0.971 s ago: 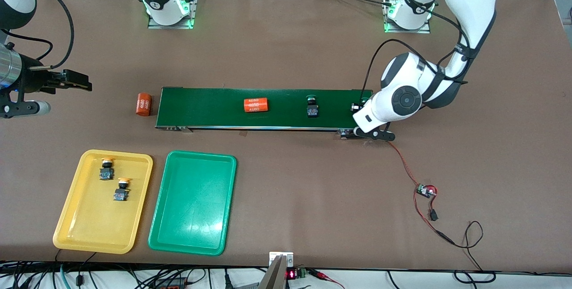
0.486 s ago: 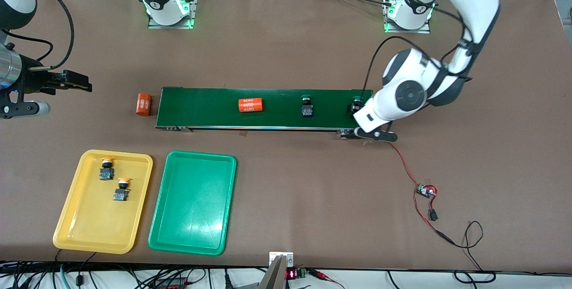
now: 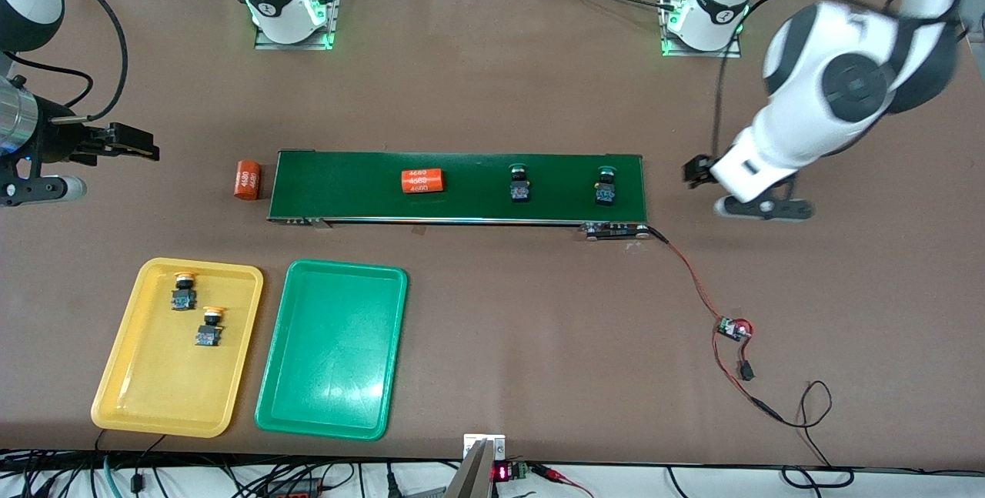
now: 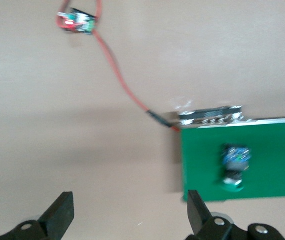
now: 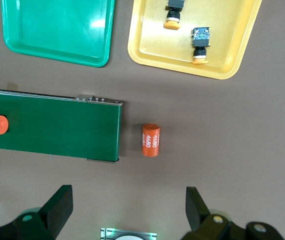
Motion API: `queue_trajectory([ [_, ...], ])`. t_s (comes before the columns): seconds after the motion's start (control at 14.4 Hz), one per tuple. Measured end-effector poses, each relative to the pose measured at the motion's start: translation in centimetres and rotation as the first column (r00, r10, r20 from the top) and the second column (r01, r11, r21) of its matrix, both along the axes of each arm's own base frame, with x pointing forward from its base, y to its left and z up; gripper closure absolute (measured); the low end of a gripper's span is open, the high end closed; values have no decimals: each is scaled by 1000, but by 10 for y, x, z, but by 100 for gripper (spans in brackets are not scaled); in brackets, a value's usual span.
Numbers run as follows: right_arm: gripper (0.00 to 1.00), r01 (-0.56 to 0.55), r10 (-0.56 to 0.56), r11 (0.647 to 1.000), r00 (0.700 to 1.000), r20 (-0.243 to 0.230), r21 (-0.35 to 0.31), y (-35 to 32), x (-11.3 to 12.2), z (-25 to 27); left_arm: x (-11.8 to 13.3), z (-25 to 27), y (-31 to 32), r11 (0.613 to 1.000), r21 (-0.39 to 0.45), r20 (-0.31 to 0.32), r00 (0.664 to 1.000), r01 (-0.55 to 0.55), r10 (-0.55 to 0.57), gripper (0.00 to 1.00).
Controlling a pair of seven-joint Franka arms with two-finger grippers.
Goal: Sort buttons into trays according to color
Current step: 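Withdraw the left gripper away from the belt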
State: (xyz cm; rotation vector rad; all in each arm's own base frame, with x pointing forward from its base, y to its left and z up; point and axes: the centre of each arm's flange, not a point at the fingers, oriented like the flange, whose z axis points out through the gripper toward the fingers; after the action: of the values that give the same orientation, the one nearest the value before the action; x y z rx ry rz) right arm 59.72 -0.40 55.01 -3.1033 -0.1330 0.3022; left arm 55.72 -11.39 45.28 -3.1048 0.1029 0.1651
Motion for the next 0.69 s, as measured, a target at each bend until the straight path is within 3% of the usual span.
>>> queue_trajectory([
  [0.35, 0, 1, -1, 1000, 1000, 1, 1, 0, 0, -1, -35, 94, 47, 998, 40, -62, 997, -42, 44, 0],
  [0.49, 0, 1, -1, 1000, 1000, 3, 1, 0, 1, -1, -35, 135, 74, 995, 32, -24, 995, -93, 94, 0],
  [0.69, 0, 2, -2, 1000, 1000, 6, 1, 0, 1, -1, -29, 156, 98, 991, 20, 16, 992, -129, 129, 0],
])
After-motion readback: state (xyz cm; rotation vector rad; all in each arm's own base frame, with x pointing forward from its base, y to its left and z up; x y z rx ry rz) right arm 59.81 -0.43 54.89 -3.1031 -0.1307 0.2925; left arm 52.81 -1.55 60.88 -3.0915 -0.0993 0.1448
